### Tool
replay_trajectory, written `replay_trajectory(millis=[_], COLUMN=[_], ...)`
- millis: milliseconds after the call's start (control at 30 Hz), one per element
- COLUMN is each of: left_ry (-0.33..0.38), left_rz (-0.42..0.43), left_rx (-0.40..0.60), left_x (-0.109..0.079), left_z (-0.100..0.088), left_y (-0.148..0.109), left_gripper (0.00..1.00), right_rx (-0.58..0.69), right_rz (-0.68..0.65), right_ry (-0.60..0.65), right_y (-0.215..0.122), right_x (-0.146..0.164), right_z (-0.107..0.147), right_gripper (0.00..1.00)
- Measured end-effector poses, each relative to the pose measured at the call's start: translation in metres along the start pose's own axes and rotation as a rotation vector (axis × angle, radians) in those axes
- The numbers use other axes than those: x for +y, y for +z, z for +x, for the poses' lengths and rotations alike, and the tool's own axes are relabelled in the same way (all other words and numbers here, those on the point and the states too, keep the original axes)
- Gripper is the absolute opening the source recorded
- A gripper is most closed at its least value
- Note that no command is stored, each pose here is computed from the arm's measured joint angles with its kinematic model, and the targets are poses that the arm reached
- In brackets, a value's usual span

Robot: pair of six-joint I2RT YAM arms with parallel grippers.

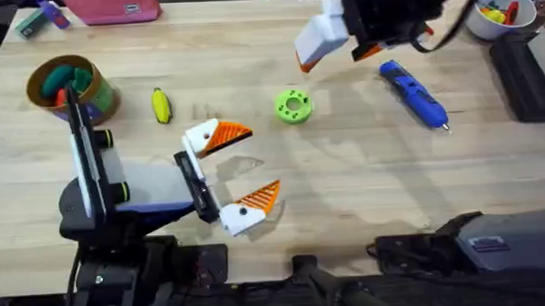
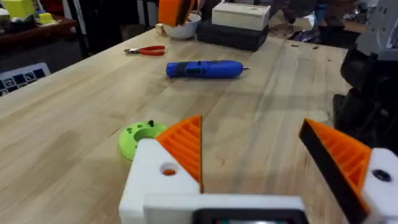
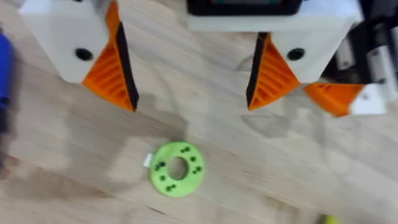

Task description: Pick up the gripper from the table and insert it into the empty holder that is missing its gripper. Then pick up a screw, insert it into the mounting hole, and use the screwdriver to tighten it. Finally, clean up the table by picking up the vegetable and placing it into the bucket.

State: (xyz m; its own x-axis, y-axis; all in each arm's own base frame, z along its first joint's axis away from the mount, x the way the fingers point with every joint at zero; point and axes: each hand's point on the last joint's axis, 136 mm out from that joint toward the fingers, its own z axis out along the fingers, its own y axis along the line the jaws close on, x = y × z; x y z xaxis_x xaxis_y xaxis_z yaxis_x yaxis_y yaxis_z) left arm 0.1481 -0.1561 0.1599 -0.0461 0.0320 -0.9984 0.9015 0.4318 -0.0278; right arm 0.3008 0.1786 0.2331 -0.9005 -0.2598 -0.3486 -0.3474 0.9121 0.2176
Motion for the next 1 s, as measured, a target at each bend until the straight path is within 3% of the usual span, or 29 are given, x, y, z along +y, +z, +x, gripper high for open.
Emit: replay_trajectory(millis=[267, 433, 767, 1000], left_ry=[0.0, 0.0, 0.0, 0.0], left_rz=[0.0, 0.0, 0.0, 0.0], left_rx=[0.0, 0.0, 0.0, 0.0], left_x=[0.0, 0.0, 0.0, 0.0], left_z=[0.0, 0.0, 0.0, 0.0], left_y=[0.0, 0.0, 0.0, 0.0], left_gripper=[0.986, 0.985, 0.985, 0.986], right_rx=[0.127, 0.181, 0.222, 0.245], right_rz=[0.153, 0.19, 0.236, 0.266], right_ry=[-0.038, 0.011, 0.052, 0.068], right_y=[0.049, 0.074, 0.114, 0.134], right_x=[-0.014, -0.021, -0.026, -0.029], right_z=[-0.004, -0.002, -0.004, -0.002], right_gripper=[0.849, 0.817, 0.622, 0.567])
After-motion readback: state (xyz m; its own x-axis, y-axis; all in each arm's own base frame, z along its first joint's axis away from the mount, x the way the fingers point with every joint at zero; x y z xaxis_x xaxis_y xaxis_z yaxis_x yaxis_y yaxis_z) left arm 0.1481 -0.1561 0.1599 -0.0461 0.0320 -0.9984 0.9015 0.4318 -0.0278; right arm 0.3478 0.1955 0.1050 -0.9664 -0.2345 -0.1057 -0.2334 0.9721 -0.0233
